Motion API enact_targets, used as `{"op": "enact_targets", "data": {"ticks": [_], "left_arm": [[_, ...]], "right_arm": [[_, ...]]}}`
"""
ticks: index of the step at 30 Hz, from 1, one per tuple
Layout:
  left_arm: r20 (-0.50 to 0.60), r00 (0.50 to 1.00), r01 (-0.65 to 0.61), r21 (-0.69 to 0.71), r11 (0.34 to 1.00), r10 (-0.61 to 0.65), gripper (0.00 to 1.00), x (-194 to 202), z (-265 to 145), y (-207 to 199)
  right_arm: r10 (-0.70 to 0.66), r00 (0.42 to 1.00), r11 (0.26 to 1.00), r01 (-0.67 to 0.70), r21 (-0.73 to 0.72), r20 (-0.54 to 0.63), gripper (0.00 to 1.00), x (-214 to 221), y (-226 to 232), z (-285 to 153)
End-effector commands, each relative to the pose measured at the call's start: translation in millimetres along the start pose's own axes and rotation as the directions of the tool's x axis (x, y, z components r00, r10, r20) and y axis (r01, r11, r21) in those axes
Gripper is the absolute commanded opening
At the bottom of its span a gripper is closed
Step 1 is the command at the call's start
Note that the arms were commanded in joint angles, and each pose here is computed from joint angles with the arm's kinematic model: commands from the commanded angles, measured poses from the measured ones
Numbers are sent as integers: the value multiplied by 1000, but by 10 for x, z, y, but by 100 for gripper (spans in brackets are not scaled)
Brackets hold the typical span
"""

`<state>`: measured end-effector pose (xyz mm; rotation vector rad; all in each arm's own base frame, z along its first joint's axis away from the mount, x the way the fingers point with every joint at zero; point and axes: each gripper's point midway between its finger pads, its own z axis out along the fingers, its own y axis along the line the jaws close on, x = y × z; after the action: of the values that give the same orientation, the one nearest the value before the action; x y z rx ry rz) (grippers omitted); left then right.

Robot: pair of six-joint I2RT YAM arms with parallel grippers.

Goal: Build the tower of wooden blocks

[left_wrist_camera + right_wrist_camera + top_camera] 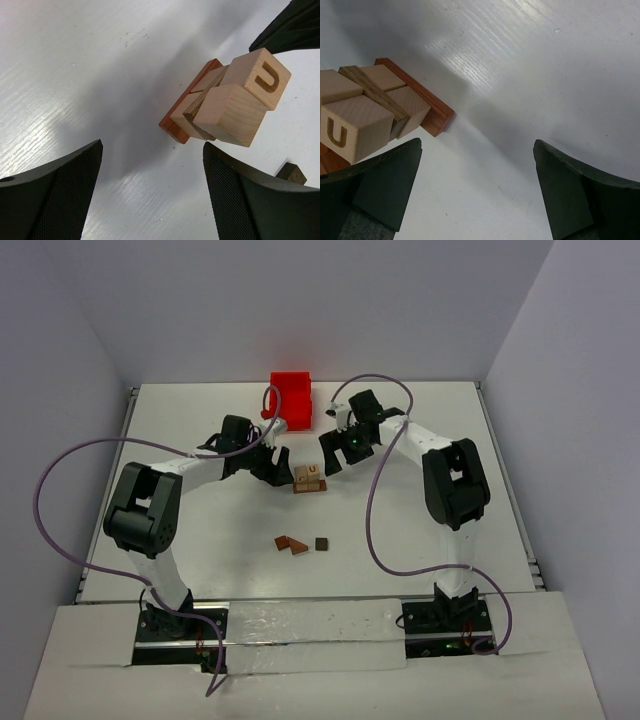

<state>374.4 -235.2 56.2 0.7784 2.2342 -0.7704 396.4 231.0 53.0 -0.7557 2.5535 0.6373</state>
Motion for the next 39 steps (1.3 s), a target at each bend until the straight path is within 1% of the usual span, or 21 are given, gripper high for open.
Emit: {"op": "enact_targets", "data": {"ticks": [1,15,23,39], "left_arm": [[15,1000,0,-2,1000,0,87,-94,-17,19],[1,999,35,24,999,-35,86,-70,52,1],[3,999,36,28,999,-36,86,-81,63,1],[8,999,39,38,999,-39,86,-94,83,-6]], "right_arm": [[-22,997,1000,23,-10,71,100,-210,101,-228],[-35,996,998,38,-45,85,100,-260,215,-258],[-53,995,996,59,-68,82,100,-272,319,-238],[-65,995,994,71,-81,74,100,-238,379,-210]]}}
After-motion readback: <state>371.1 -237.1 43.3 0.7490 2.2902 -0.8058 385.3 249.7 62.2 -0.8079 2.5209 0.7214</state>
